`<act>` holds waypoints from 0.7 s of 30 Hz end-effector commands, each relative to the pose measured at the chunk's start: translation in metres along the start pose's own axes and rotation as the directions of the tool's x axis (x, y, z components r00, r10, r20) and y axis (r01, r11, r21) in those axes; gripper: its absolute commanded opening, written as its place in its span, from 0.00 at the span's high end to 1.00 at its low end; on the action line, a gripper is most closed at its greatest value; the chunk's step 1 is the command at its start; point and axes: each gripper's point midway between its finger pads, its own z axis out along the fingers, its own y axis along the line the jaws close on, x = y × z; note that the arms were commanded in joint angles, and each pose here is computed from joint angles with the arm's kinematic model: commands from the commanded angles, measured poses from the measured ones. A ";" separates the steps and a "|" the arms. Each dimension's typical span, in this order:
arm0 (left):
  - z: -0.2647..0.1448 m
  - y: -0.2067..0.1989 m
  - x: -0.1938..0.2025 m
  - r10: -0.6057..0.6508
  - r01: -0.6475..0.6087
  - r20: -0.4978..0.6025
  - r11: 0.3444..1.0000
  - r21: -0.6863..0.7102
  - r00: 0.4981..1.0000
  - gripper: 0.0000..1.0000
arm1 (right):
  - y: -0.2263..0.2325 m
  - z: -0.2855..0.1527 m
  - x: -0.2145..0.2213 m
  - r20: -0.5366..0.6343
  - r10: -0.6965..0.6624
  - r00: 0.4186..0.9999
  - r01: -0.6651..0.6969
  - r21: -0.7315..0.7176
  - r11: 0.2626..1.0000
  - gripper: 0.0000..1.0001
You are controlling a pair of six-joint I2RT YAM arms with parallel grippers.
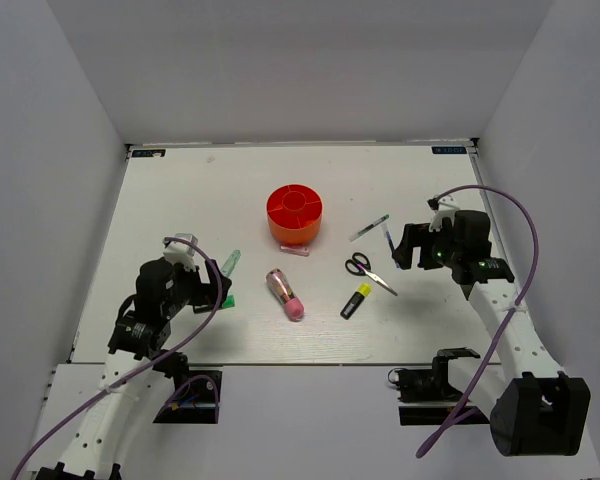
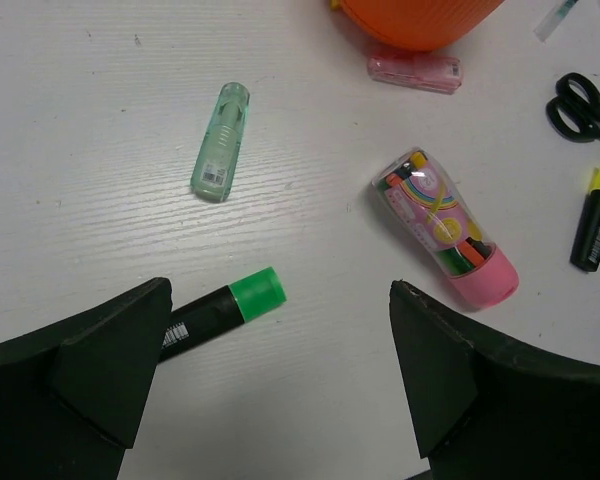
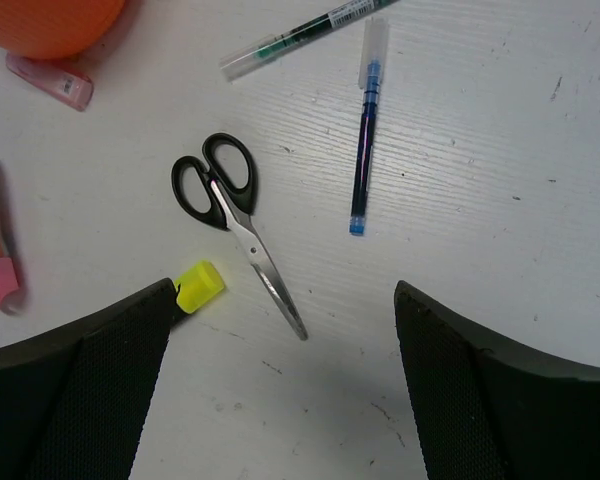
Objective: Sort the stationery into containers
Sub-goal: Pick up the stationery from the center of the board.
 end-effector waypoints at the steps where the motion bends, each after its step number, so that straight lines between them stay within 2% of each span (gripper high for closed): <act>1: -0.001 -0.006 -0.005 0.010 -0.010 0.024 0.999 0.036 1.000 0.00 | 0.002 -0.003 -0.009 0.048 -0.009 0.999 0.010 -0.012 1.000 0.09; 5: -0.002 -0.007 -0.003 0.011 -0.012 0.016 0.999 0.042 1.000 0.00 | 0.008 -0.007 -0.010 0.080 -0.031 0.996 0.035 -0.049 0.998 0.09; 10: 0.000 -0.005 -0.002 0.003 -0.003 0.011 0.999 0.032 1.000 0.00 | 0.004 -0.005 0.001 0.057 -0.129 0.990 0.133 -0.070 0.989 0.09; 13: 0.001 -0.008 0.001 -0.001 0.001 -0.010 0.999 0.049 1.000 0.03 | 0.005 -0.006 0.007 0.039 -0.171 0.985 0.174 -0.095 0.980 0.16; 14: 0.002 -0.008 0.003 -0.001 0.002 -0.017 0.999 0.051 1.000 0.05 | 0.005 -0.006 0.007 0.040 -0.170 0.985 0.173 -0.102 0.980 0.23; 16: 0.003 -0.009 0.004 0.001 0.001 -0.030 0.999 0.054 1.000 0.14 | 0.007 -0.007 0.009 0.046 -0.174 0.984 0.178 -0.113 0.978 0.30; 17: 0.003 -0.010 0.003 0.003 -0.001 -0.029 0.998 0.058 1.000 0.21 | 0.010 -0.006 0.008 0.049 -0.173 0.984 0.178 -0.128 0.976 0.66; 18: 0.003 -0.010 0.003 0.006 -0.004 -0.031 0.998 0.060 1.000 0.35 | 0.012 -0.008 0.008 0.054 -0.177 0.983 0.183 -0.140 0.973 0.97; 19: 0.003 -0.010 0.003 0.004 -0.002 -0.033 0.998 0.061 0.999 0.62 | 0.012 -0.007 0.008 0.058 -0.181 0.982 0.188 -0.142 0.972 1.00; 20: 0.003 -0.010 0.004 0.002 0.000 -0.036 0.998 0.059 0.999 0.75 | 0.013 -0.007 0.010 0.053 -0.176 0.983 0.182 -0.148 0.972 1.00; 21: 0.003 -0.007 0.002 0.003 -0.002 -0.029 0.999 0.043 1.000 0.83 | 0.016 -0.007 0.010 0.055 -0.184 0.981 0.191 -0.167 0.967 1.00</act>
